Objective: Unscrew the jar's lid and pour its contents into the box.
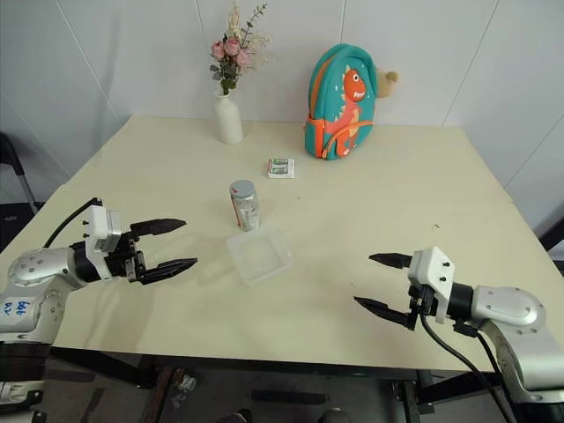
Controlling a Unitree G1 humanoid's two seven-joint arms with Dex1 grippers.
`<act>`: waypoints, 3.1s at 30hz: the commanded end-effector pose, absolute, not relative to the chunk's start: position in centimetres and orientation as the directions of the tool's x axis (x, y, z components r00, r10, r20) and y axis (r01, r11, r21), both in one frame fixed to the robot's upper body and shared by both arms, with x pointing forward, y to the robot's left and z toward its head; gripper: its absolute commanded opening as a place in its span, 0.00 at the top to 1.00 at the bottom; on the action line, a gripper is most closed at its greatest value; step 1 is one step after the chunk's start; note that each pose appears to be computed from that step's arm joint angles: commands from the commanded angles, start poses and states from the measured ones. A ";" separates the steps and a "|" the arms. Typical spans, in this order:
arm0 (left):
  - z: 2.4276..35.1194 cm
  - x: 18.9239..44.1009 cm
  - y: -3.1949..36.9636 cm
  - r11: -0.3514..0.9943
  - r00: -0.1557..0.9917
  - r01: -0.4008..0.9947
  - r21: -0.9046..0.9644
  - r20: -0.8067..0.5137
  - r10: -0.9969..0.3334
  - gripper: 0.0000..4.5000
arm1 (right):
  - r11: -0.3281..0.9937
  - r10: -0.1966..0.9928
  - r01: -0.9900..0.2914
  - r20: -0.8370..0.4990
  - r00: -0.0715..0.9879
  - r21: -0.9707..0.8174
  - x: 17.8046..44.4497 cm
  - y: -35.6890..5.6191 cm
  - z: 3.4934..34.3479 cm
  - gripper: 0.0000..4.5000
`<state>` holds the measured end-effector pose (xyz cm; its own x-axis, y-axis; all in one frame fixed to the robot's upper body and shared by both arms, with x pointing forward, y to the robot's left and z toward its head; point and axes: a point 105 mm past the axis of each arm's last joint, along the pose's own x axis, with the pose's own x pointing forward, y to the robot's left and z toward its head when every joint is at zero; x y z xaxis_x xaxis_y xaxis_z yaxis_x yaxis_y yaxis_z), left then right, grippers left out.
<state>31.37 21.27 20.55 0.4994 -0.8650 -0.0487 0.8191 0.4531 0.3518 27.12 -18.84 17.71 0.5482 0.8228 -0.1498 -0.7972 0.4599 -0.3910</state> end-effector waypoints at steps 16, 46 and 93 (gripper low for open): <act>20.6 39.0 19.1 0.721 0.714 0.646 0.252 0.137 -0.687 0.01 | 0.378 0.922 -0.816 0.098 0.374 -0.437 28.8 -10.7 23.6 0.00; 20.1 45.5 12.3 0.741 0.743 0.641 0.198 0.080 -0.664 0.01 | 0.461 0.885 -0.756 0.179 0.430 -0.465 26.0 -8.9 25.5 0.00; 24.8 32.1 10.2 0.321 0.316 0.902 0.288 0.063 -0.947 0.54 | 0.349 0.935 -0.904 0.164 0.316 -0.249 27.3 -2.3 27.6 0.00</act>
<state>32.88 10.65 23.45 0.3376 -0.9407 0.0335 0.9103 0.3353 0.2429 27.29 -2.34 26.94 0.3059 0.9402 0.1499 -0.9125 0.3344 -0.2357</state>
